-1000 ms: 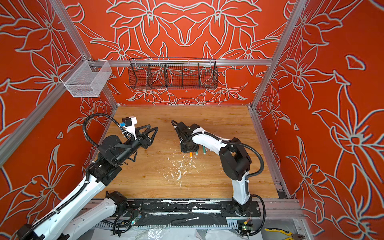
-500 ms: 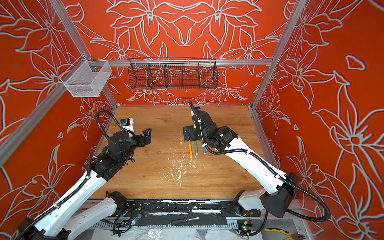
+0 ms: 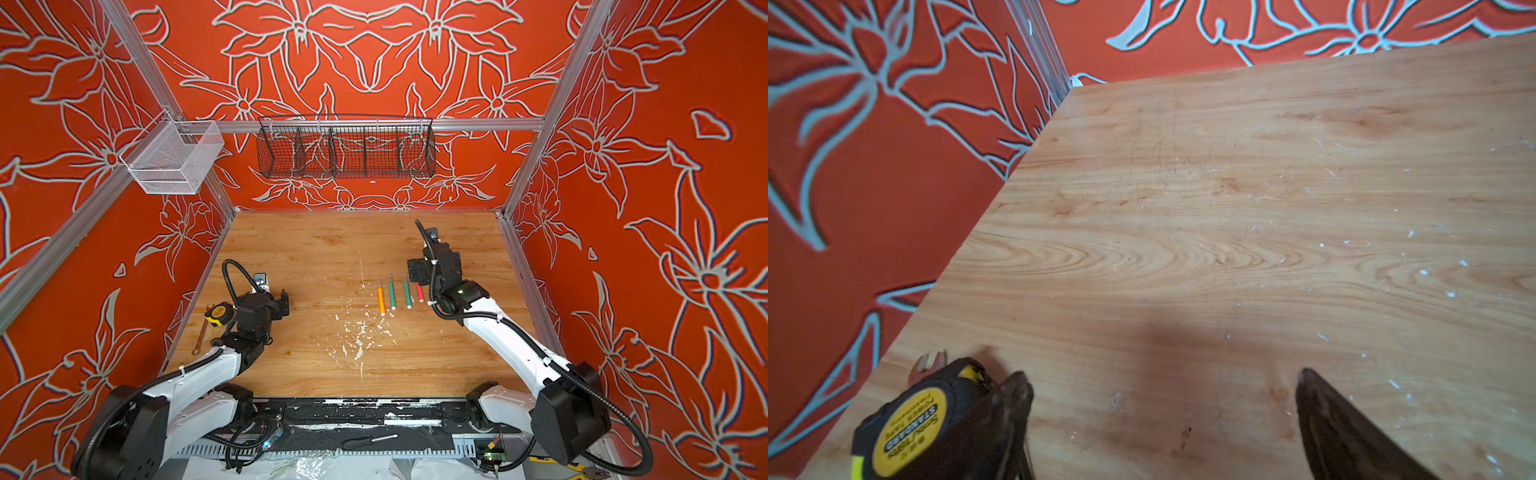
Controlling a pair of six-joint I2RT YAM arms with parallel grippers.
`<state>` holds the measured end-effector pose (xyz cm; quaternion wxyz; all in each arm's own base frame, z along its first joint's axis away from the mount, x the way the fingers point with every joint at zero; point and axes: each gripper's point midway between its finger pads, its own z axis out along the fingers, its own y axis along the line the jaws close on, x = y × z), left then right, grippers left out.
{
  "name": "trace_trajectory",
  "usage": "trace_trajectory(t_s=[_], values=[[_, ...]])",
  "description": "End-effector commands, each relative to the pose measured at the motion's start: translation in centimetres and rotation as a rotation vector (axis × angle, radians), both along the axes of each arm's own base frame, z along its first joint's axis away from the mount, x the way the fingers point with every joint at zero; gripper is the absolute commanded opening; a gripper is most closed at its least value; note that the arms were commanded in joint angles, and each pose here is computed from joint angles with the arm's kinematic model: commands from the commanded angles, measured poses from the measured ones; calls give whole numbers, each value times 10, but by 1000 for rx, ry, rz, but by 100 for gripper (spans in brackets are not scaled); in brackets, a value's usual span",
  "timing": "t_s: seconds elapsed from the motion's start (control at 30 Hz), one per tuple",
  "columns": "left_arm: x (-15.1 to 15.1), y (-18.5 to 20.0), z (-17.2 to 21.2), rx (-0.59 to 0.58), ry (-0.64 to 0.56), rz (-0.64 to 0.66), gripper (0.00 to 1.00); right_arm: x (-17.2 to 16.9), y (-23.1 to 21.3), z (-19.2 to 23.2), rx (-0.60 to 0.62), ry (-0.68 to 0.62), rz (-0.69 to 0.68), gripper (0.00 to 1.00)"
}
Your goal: Insert the pens into the pen caps
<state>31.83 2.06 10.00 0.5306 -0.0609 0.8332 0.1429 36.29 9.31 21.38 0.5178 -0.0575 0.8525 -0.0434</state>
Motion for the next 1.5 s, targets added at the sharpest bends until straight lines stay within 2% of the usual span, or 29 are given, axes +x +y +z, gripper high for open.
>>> trace_trajectory(t_s=[0.0,0.2,0.27,0.33,0.47,0.57,0.6,0.63,0.67,0.73,0.8,0.93,1.17,1.27,1.33,1.4,1.47], values=[[20,-11,23,-40,-139,-75,97,7,-25,-2,-98,-116,-26,98],[38,-6,-6,-120,-89,-106,97,1,-58,-56,-75,-174,-114,98],[44,-6,-7,-118,-97,-113,96,-1,-65,-57,-62,-156,-147,98],[43,-3,-11,-149,-42,-101,96,-1,-72,-54,-40,-182,-171,97],[46,-2,-13,-164,-45,-108,96,-13,-66,-72,-46,-100,-116,97],[45,-2,-13,-164,-42,-108,96,-15,-74,-88,-43,-161,-149,98],[45,-2,-13,-165,-44,-108,96,-13,-71,-87,-78,-177,-118,97],[46,-2,-13,-165,-43,-109,96,-13,-58,-89,-109,-177,-20,97],[46,-2,-13,-165,-43,-109,96,-11,-55,-85,-126,-210,2,97],[45,-2,-13,-165,-43,-109,96,-14,-68,-91,-119,-225,-79,98],[46,-2,-13,-165,-43,-109,96,-18,-68,-90,-108,-288,-72,97],[46,-2,-13,-165,-42,-108,96,-19,-77,-95,-81,-316,-117,97],[46,-2,-13,-166,-40,-109,96,-11,-86,-102,-49,-248,-142,97],[46,-2,-13,-167,-42,-109,96,2,-101,-110,-35,-228,-212,97],[46,-2,-13,-168,-41,-108,96,4,-110,-118,15,-125,-237,97],[46,-2,-13,-168,-42,-108,96,7,-117,-117,64,-159,-235,97],[46,-2,-13,-168,-42,-108,96,6,-118,-119,63,-128,-240,97]])
